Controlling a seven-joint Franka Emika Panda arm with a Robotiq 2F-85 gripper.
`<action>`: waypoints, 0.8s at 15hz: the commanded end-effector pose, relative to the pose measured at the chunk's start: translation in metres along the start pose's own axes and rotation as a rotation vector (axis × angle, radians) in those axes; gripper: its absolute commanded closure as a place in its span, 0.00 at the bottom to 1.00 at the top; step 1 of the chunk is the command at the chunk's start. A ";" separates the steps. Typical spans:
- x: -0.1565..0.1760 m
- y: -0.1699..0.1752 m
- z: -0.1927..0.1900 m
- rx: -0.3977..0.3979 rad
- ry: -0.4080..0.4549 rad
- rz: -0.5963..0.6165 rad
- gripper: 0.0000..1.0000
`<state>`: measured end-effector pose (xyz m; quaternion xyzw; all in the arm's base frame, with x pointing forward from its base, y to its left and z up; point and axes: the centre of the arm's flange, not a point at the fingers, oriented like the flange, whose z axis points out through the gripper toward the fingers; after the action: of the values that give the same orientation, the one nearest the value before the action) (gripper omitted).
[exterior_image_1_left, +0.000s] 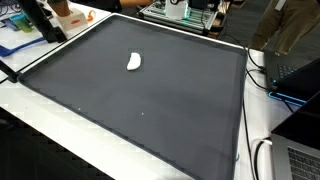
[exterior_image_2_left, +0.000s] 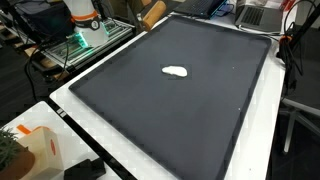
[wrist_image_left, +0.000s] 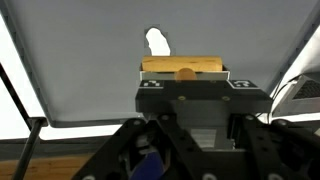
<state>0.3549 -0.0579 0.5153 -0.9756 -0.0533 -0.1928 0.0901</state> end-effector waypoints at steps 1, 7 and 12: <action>0.000 0.001 0.000 0.001 0.000 0.003 0.53; 0.000 -0.007 0.001 -0.005 0.062 0.018 0.78; 0.004 -0.011 0.008 -0.044 0.111 0.024 0.78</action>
<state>0.3612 -0.0518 0.5142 -0.9692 -0.0417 -0.2287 0.0811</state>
